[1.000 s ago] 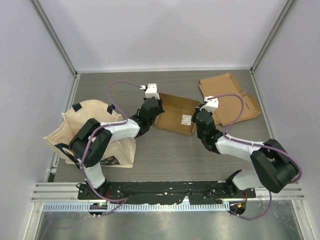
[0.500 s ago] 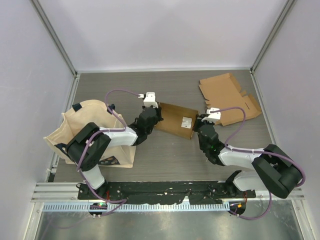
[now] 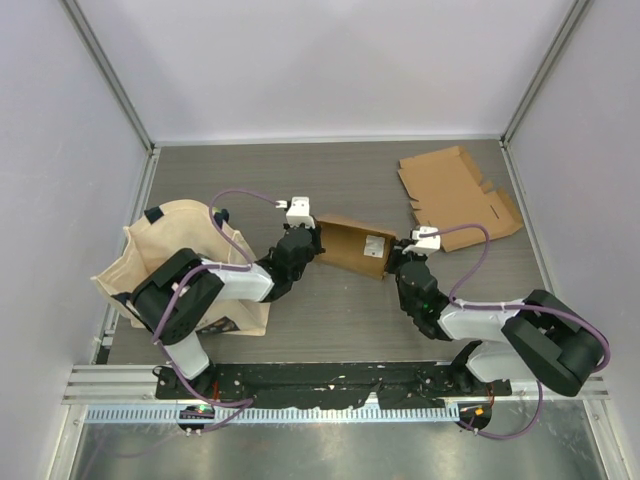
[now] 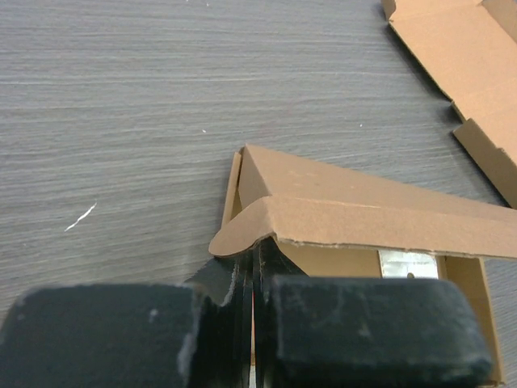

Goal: Fold the paper box

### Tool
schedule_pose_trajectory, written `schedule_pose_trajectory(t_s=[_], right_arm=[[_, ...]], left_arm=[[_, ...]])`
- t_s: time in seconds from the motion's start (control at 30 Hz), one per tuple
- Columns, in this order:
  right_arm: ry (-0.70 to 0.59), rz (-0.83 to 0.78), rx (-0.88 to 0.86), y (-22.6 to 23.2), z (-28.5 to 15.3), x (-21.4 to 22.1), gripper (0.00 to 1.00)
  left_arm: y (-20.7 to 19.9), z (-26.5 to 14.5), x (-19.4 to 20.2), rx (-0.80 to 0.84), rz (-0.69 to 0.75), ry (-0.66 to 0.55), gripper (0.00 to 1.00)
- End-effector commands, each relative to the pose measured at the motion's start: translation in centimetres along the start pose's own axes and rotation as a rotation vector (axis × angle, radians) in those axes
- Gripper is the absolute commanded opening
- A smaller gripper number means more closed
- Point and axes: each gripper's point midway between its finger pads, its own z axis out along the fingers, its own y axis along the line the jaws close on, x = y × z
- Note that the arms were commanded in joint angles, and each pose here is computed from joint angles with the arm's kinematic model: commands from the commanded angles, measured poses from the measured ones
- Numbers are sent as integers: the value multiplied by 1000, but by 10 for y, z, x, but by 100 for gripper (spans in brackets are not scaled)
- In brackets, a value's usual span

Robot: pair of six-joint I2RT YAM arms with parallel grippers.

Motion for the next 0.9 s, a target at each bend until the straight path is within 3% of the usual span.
schedule_pose_trajectory(t_s=[0.0, 0.23, 0.3, 0.33, 0.37, 0.4, 0.43, 0.47, 0.5, 0.63, 0.87], right_arm=[[-24, 30, 27, -7, -5, -4, 2], [82, 15, 49, -14, -15, 11, 7], [121, 58, 45, -7, -17, 8, 16], [226, -13, 86, -21, -27, 26, 20], [260, 2, 77, -18, -32, 24, 35], [278, 25, 74, -12, -34, 17, 39], [388, -10, 138, -29, -50, 34, 43], [431, 20, 107, -23, -58, 34, 52], [466, 42, 72, -15, -63, 32, 55], [676, 45, 47, -21, -107, 42, 59], [671, 167, -205, 40, -120, -33, 60]], left_arm=[[9, -5, 13, -35, 6, 6, 0], [14, -5, 17, -52, 42, 9, 0], [15, -5, 17, -54, 48, 8, 0], [16, -5, 17, -58, 50, 9, 0], [16, -5, 17, -57, 53, 7, 0], [15, -4, 17, -55, 55, 10, 0], [15, -4, 17, -53, 58, 9, 0], [15, -4, 17, -56, 60, 9, 0], [16, -4, 16, -60, 60, 8, 0], [17, -3, 18, -66, 70, 13, 0], [15, -1, 19, -66, 81, 27, 0]])
